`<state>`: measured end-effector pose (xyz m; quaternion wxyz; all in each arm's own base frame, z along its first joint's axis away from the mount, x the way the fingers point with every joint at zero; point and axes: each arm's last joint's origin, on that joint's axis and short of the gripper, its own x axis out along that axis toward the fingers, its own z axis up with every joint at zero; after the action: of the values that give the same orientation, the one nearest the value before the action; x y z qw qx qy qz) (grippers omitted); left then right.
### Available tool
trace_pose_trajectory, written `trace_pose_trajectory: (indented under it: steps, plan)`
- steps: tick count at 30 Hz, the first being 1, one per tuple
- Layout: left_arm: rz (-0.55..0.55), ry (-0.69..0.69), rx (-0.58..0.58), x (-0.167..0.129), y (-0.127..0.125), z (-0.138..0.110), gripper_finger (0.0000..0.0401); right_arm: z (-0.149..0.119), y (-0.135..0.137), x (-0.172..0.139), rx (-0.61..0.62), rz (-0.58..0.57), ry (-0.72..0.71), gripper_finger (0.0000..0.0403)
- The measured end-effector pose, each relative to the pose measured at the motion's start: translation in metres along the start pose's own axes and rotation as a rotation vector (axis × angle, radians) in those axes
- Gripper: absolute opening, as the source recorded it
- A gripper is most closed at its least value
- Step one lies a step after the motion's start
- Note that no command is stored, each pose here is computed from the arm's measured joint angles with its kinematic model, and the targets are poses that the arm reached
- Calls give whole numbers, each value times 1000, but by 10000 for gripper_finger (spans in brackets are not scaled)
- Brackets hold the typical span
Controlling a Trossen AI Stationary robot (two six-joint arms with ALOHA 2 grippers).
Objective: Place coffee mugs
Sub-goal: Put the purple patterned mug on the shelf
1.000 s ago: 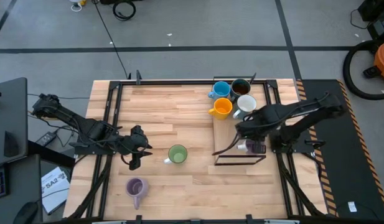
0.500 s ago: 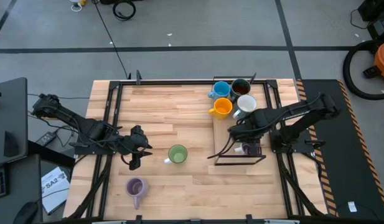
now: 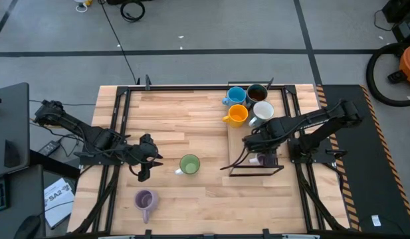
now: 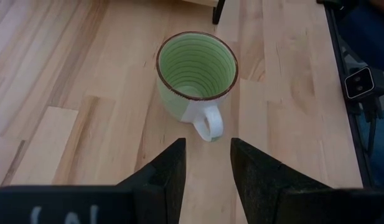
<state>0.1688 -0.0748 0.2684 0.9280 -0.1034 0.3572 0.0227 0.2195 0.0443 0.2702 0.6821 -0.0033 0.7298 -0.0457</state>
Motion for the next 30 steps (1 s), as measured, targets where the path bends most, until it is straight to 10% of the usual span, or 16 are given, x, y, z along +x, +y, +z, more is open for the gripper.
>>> trace_pose_trajectory:
  steps: [30]
  plan:
    - [-1,-2,-1,0,0,0,132,1,0,0,-1,4,-13,107]
